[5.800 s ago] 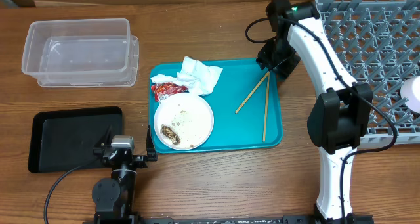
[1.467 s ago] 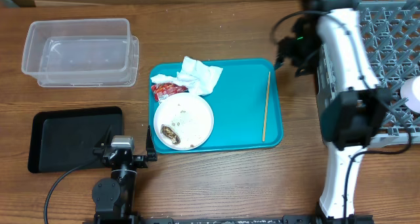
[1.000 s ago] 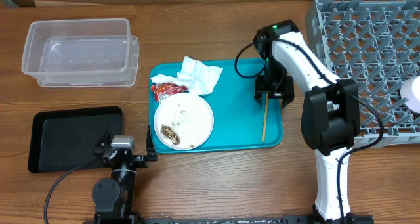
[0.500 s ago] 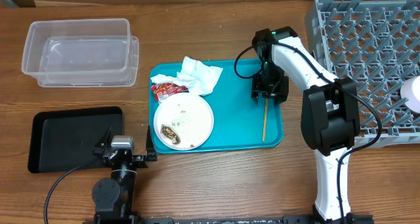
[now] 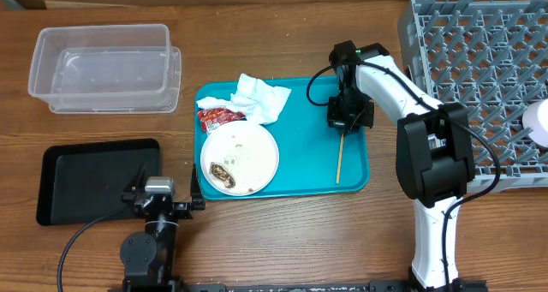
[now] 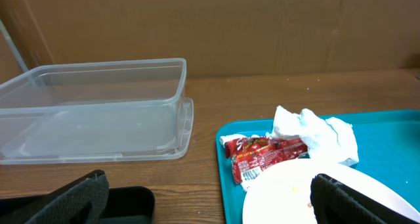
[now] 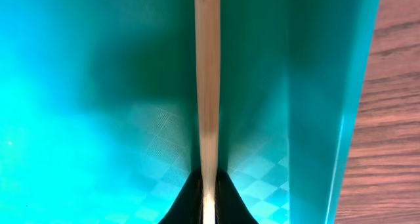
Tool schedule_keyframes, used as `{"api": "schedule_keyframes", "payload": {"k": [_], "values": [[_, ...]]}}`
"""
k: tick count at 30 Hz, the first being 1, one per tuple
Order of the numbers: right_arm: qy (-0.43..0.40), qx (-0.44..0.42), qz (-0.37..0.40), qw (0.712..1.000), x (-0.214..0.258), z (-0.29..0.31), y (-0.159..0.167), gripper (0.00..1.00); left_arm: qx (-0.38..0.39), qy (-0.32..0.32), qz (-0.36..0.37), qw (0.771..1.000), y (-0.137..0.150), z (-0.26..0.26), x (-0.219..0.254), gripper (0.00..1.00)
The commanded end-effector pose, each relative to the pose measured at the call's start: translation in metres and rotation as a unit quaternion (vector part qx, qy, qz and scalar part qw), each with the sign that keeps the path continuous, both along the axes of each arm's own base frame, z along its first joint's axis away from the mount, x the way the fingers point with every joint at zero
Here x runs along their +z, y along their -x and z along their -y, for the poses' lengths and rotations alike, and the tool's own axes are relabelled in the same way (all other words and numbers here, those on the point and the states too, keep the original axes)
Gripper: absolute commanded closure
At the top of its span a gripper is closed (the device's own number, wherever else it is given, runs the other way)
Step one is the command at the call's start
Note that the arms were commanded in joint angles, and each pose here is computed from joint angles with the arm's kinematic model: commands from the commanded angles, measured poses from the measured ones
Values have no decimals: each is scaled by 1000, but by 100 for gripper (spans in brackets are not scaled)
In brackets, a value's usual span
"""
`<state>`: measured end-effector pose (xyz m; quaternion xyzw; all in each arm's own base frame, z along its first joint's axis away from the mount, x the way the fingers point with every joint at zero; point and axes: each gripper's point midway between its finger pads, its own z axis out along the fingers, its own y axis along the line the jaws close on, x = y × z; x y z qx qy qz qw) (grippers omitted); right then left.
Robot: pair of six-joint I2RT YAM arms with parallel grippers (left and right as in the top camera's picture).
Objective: Sort waste into correct bins and load items into the dishwasher
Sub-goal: 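Carry the second chopstick to the rack and release it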
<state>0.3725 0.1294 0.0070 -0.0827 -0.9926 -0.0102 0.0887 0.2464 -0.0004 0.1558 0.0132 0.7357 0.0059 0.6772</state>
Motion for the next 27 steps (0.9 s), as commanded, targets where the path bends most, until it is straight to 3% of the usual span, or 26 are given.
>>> {"api": "schedule_keyframes", "payload": {"k": [1,8,14,21,27], "values": [[-9,-5,19,1000,18,-1,-12,96,8,3,2,1000,0,-3,0,0],[-34,22,121,992,116,37,-70,96,8,3,2,1000,0,-4,0,0],[-25,4,263,964,189,118,-126,96,8,3,2,1000,0,-4,0,0],[17,28,333,942,205,203,-152,96,8,3,2,1000,0,-4,0,0],[47,77,368,926,211,234,-166,96,8,3,2,1000,0,-4,0,0]]}}
